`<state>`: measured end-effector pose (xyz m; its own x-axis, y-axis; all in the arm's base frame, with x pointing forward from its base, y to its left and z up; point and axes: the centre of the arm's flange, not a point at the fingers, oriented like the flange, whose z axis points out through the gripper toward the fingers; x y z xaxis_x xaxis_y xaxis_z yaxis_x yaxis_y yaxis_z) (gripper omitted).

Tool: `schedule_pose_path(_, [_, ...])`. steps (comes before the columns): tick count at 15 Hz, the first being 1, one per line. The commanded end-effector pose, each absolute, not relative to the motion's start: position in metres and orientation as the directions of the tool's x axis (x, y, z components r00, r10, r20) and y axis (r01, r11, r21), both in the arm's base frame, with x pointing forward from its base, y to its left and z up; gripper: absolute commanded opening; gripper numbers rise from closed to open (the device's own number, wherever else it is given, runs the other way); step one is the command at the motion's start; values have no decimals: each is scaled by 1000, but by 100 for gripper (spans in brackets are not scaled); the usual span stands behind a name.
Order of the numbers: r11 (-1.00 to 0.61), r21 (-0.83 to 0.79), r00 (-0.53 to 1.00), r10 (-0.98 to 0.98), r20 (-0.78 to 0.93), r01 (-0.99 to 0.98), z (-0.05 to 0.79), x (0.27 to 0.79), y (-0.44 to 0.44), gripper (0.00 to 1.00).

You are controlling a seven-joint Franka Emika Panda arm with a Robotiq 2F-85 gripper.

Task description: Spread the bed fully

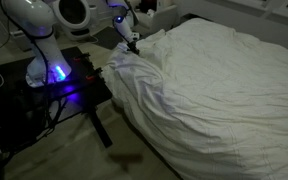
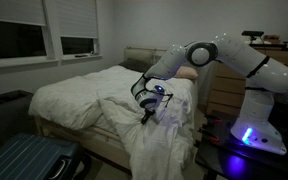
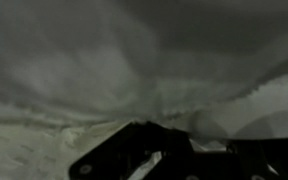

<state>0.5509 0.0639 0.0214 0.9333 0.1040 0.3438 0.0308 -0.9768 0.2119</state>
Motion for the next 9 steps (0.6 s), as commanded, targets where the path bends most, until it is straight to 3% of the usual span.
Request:
schedule_pose_path(1, [-977, 202, 940, 126, 316, 63, 34, 574, 71, 0])
schedule_pose_path(9, [-955, 193, 819, 295, 493, 227, 99, 575, 151, 3])
